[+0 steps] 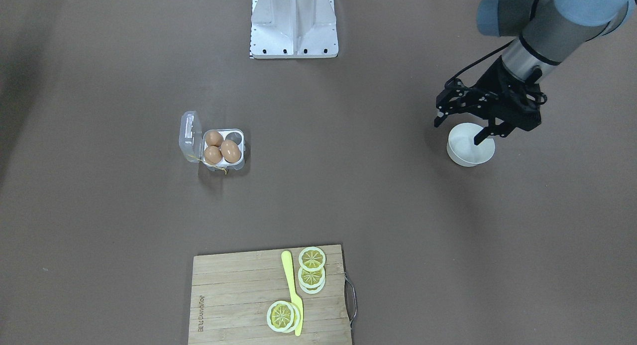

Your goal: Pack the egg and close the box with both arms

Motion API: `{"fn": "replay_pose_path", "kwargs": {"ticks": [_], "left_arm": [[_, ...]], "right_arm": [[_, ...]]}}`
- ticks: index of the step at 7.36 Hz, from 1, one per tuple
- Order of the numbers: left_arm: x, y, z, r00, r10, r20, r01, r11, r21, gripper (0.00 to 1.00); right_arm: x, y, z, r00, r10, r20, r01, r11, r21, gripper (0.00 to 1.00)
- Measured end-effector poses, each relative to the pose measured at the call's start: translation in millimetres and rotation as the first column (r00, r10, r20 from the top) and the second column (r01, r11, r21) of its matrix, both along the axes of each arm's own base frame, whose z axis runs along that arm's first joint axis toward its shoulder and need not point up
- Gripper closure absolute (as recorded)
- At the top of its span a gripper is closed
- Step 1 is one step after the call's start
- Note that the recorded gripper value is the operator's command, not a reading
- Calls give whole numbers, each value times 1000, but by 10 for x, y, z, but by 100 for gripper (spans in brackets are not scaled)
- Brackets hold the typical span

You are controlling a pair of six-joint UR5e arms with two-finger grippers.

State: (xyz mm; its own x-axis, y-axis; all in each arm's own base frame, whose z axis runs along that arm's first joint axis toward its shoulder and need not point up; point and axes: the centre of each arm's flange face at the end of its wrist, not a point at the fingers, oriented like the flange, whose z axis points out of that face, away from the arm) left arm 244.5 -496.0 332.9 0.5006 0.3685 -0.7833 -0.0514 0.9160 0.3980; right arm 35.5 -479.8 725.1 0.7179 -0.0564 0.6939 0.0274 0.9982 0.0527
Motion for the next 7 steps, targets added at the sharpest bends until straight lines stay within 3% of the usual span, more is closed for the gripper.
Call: {"fn": "replay_pose_path", "kwargs": {"ticks": [3, 7], "left_arm": [[-784, 196, 777, 996, 1, 87, -4, 1000, 30, 3], [-1348, 520, 1840, 986, 16, 164, -24, 999, 47, 3]], "right_arm": [[-3, -1, -11, 1000, -1, 4, 1, 1000, 1, 0], [-25, -9, -41, 1000, -4, 11, 4, 1000, 3, 0]]}}
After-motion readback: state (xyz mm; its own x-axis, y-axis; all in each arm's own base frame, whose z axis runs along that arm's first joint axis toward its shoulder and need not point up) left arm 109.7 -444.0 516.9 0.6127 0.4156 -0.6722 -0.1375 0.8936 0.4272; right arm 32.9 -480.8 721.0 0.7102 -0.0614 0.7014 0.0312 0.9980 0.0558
